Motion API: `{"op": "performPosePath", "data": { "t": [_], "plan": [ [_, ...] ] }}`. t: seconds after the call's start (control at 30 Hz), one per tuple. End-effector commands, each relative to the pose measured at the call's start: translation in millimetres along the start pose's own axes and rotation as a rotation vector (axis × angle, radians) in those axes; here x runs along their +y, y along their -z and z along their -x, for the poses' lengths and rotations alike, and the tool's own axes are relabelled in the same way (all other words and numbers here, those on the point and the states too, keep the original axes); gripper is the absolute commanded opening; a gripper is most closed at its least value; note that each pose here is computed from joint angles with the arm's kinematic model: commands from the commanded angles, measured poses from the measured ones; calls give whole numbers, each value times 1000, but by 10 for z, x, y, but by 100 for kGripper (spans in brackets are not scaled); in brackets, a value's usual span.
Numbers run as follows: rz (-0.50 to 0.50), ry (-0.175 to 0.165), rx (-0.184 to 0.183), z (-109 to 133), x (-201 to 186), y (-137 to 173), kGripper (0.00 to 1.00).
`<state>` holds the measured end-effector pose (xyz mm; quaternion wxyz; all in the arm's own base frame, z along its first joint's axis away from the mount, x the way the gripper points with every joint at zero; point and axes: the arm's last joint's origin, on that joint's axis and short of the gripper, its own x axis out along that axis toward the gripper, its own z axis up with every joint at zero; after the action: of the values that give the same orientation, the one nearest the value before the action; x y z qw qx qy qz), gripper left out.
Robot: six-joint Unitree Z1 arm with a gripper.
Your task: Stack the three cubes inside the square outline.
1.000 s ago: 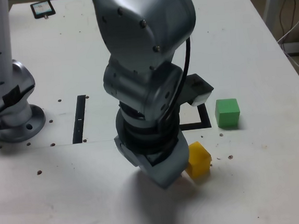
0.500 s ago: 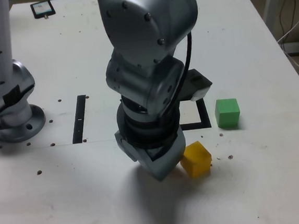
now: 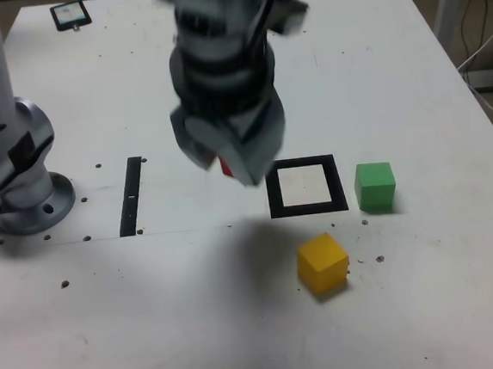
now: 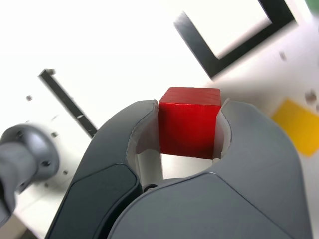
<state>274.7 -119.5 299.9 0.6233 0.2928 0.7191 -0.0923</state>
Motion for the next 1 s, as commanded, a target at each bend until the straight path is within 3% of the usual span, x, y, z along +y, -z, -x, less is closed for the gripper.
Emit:
{"op": "performPosePath", "data": {
  "t": [0.0, 0.13, 0.23, 0.53, 0.97],
  "plan": [
    [74, 49, 18, -22, 158, 30, 17],
    [222, 127, 43, -105, 411, 21, 17],
    [310, 153, 55, -149, 605, 0, 17],
    [367, 180, 50, -358, 756, -187, 18],
    [397, 184, 39, -600, 797, -521, 20]
  ]
}}
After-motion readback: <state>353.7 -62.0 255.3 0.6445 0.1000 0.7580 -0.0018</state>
